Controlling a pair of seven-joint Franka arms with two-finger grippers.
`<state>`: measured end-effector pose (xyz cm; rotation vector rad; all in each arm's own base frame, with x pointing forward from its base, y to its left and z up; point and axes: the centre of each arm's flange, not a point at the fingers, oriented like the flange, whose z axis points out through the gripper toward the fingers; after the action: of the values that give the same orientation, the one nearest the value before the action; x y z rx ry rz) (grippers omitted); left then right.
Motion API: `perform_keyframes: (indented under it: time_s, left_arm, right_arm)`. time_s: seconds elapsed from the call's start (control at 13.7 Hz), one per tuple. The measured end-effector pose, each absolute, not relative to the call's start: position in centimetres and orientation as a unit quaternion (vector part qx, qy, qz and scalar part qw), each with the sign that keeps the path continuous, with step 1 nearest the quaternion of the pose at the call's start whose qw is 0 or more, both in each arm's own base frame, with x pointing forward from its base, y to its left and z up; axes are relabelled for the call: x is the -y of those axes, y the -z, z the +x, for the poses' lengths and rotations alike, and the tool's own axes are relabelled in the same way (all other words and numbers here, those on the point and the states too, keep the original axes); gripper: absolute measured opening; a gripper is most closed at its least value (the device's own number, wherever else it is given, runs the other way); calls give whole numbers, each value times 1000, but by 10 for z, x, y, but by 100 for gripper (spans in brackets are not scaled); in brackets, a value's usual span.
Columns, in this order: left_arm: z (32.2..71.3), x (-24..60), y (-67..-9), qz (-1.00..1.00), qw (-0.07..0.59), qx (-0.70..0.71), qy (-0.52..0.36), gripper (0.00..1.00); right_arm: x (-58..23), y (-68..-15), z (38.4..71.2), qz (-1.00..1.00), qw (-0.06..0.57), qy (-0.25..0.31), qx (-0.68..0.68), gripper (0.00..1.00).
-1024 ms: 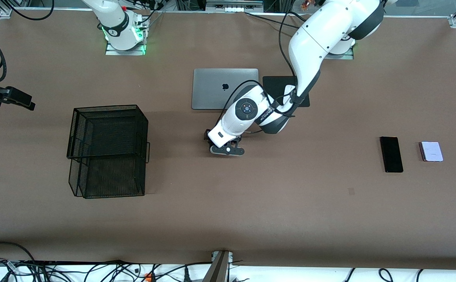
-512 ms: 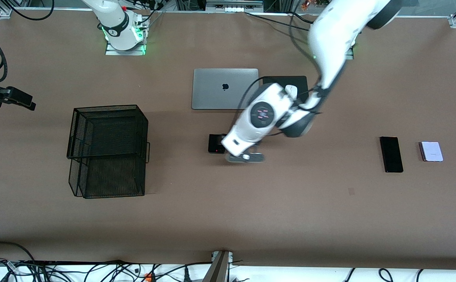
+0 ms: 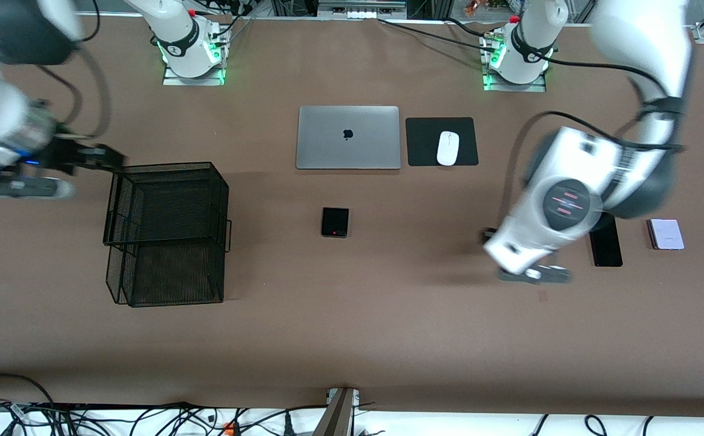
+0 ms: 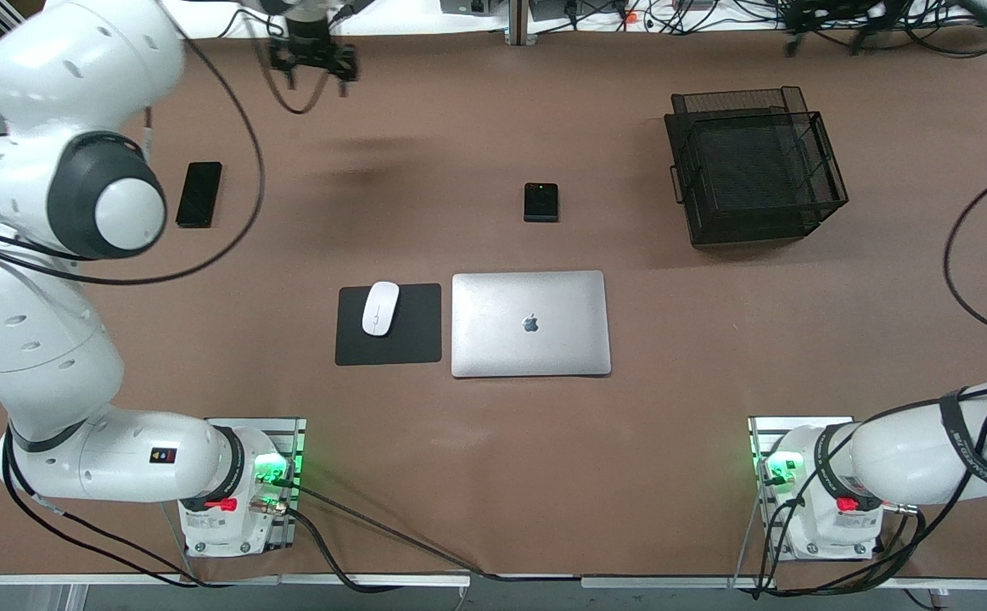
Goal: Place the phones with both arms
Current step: 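Grasp the flip phone with the right gripper while the left gripper reaches the smartphone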
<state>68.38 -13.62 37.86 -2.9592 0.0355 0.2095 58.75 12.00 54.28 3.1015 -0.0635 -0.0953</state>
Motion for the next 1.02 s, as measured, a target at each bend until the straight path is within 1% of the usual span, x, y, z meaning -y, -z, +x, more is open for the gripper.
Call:
perform_keyframes:
  time_s: [0.15, 0.29, 0.44, 0.59, 0.8, 1.02]
  left_arm:
    - [690, 51, -363, -992, 82, -10, -93, 100]
    - [689, -18, -345, -993, 69, -7, -99, 100]
    - [681, -69, -317, -994, 56, -5, -91, 100]
    - [667, -104, -278, -997, 42, -10, -66, 100]
    - [637, -140, -222, -999, 32, -13, -8, 100]
    - [607, -170, -190, -999, 26, 1, 19, 100]
  right_arm:
    - [-204, -520, 583, 999, 13, 19, 26, 100]
    - [-289, -495, 574, 1000, 4, 6, 19, 100]
    - [-371, -467, 566, 1000, -2, -3, 24, 100]
    - [-433, -436, 555, 999, -2, -3, 40, 100]
    - [-487, -383, 540, 998, -2, -2, 55, 100]
    - [-507, -324, 537, 998, -4, -7, 65, 100]
